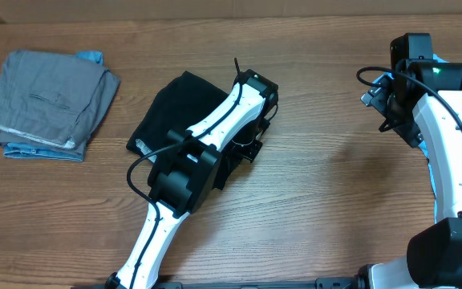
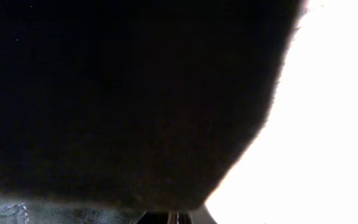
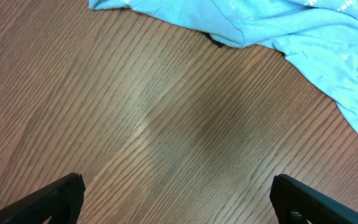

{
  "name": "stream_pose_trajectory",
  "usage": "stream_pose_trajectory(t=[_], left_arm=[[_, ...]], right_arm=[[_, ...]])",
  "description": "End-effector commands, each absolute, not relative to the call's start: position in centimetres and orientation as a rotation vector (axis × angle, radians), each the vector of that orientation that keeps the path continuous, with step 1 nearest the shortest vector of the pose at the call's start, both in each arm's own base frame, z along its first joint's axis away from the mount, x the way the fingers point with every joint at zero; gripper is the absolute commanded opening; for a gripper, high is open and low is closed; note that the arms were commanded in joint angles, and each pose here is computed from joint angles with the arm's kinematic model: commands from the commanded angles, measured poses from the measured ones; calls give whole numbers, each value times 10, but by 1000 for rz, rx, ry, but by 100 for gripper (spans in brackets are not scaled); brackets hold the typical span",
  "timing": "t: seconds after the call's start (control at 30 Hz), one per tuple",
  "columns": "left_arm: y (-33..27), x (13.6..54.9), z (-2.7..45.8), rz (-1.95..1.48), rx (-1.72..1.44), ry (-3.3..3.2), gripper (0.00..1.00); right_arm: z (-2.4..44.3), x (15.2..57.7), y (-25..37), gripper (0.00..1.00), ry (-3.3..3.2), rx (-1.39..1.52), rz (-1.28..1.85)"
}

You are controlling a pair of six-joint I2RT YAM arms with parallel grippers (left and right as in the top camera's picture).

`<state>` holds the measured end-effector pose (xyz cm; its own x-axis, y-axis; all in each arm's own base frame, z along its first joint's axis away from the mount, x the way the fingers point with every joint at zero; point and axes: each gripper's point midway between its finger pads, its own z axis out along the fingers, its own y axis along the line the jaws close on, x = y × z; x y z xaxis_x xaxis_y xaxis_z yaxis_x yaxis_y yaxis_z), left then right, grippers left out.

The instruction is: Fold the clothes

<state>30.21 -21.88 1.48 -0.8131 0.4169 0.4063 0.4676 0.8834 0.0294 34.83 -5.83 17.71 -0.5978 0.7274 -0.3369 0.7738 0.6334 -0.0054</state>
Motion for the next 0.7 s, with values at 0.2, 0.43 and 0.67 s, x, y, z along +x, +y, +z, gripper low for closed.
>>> stream_pose_trajectory(t=[0.2, 0.43, 0.67], left_arm=[[-248, 327, 151, 60, -508, -3154, 4], [-158, 352, 243, 146, 377, -3407, 7], [-69, 349, 216, 314, 698, -3115, 89]], right_arm=[[184, 349, -62, 100, 2531, 1195, -223], [184, 349, -62, 100, 2531, 1195, -223], [191, 373, -62, 100, 2446, 1174, -154]])
